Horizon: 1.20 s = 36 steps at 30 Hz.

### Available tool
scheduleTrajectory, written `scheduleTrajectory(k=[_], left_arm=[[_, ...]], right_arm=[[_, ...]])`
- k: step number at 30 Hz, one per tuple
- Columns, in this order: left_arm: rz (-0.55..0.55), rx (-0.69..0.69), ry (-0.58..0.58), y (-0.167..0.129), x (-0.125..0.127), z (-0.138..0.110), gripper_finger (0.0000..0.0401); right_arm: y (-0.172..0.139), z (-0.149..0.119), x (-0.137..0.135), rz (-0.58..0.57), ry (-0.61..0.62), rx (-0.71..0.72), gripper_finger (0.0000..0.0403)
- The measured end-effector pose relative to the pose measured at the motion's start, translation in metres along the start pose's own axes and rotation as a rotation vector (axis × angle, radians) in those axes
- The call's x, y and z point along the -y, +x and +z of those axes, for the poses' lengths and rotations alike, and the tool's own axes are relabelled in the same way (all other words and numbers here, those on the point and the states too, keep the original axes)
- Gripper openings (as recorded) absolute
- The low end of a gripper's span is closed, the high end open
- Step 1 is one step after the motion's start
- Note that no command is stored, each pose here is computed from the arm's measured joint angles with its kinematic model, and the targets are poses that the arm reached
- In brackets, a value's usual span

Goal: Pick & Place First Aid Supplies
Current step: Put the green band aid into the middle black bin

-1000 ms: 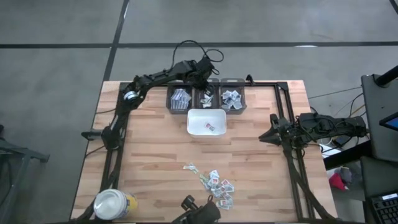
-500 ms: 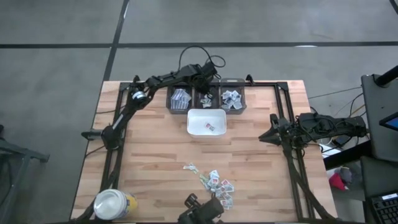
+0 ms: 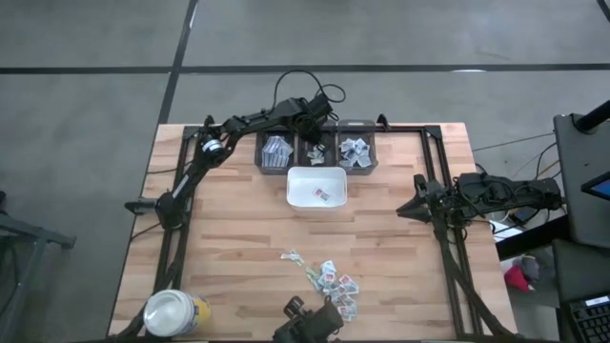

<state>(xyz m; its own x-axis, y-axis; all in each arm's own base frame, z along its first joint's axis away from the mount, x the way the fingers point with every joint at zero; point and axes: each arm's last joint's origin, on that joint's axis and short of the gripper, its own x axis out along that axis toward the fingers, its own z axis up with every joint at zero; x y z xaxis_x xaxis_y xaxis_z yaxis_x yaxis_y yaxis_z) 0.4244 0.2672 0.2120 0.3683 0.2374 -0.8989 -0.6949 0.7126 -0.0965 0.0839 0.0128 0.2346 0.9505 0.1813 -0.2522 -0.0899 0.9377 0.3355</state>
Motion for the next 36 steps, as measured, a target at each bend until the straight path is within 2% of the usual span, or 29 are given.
scheduleTrajectory(k=[6, 10, 19, 24, 30, 36], left_arm=[[0.000, -0.004, -0.012, -0.001, 0.000, 0.000, 0.0151], [-0.027, -0.010, -0.033, -0.012, 0.002, 0.004, 0.0180], [-0.158, -0.039, -0.031, -0.067, 0.023, 0.008, 0.0184], [-0.210, -0.065, -0.039, -0.103, 0.047, -0.010, 0.0184], [-0.260, -0.054, -0.003, -0.151, 0.090, -0.035, 0.0183], [-0.309, -0.058, 0.046, -0.188, 0.141, -0.073, 0.0183]], right_arm=[[0.000, 0.000, 0.000, 0.000, 0.000, 0.000, 0.0052], [0.000, 0.000, 0.000, 0.000, 0.000, 0.000, 0.0052], [0.000, 0.000, 0.000, 0.000, 0.000, 0.000, 0.0052], [0.000, 0.000, 0.000, -0.001, 0.000, -0.001, 0.0052], [0.000, 0.000, 0.000, -0.001, -0.001, -0.002, 0.0052], [0.000, 0.000, 0.000, -0.003, -0.169, 0.000, 0.0052]])
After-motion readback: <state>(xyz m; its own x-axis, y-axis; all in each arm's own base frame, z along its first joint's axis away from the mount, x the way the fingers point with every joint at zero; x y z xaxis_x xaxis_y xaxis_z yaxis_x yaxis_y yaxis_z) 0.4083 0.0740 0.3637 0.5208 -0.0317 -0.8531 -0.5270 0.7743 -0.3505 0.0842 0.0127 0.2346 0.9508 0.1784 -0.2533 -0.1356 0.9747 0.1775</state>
